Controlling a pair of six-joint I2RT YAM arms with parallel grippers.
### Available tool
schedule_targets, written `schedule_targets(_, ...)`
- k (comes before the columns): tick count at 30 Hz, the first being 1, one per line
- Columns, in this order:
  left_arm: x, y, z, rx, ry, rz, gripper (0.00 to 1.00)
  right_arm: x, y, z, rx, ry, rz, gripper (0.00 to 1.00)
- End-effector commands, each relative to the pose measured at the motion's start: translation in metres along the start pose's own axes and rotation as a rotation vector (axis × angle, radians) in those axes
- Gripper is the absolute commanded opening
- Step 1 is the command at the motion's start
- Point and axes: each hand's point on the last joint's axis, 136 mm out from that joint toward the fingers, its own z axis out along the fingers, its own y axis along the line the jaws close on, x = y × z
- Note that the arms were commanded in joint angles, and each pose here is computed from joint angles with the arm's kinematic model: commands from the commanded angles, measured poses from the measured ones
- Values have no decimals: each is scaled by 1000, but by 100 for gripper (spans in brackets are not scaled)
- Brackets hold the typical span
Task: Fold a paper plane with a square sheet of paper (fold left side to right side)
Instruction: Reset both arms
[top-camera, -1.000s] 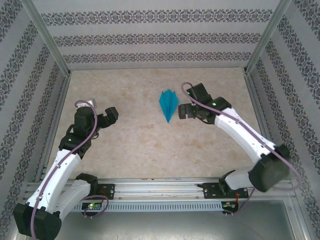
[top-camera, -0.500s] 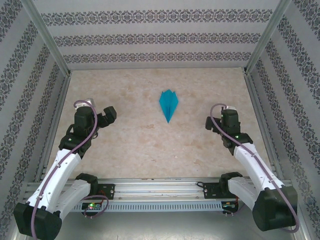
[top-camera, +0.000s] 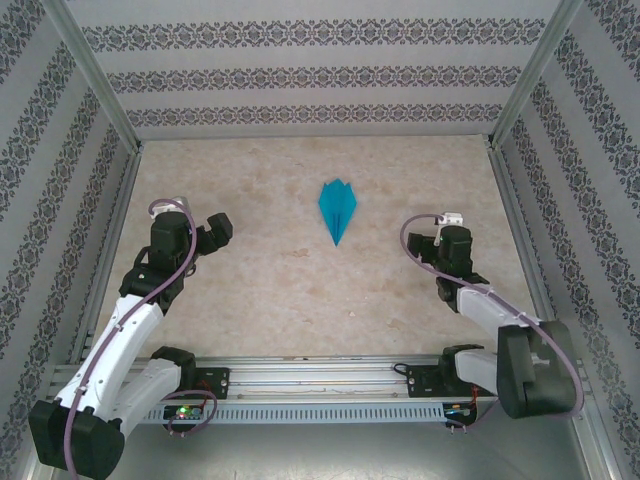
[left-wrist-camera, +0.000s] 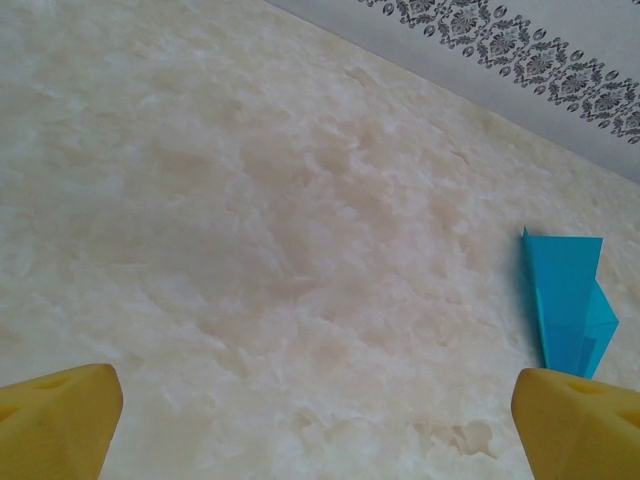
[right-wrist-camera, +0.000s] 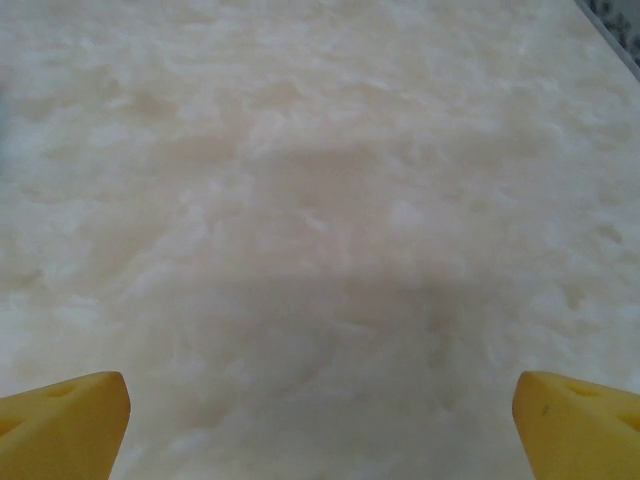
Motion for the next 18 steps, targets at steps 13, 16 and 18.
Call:
schedule_targets(13, -20, 17, 0, -112, -35, 106, 100, -30, 25, 29, -163, -259, -113, 98)
schedule_targets(16, -22, 23, 3, -144, -43, 158, 100, -38, 10, 37, -113, -244, -47, 98)
schedule_targets(18, -25, 31, 5, -184, -67, 211, 100, -39, 2, 41, -78, -221, -20, 98)
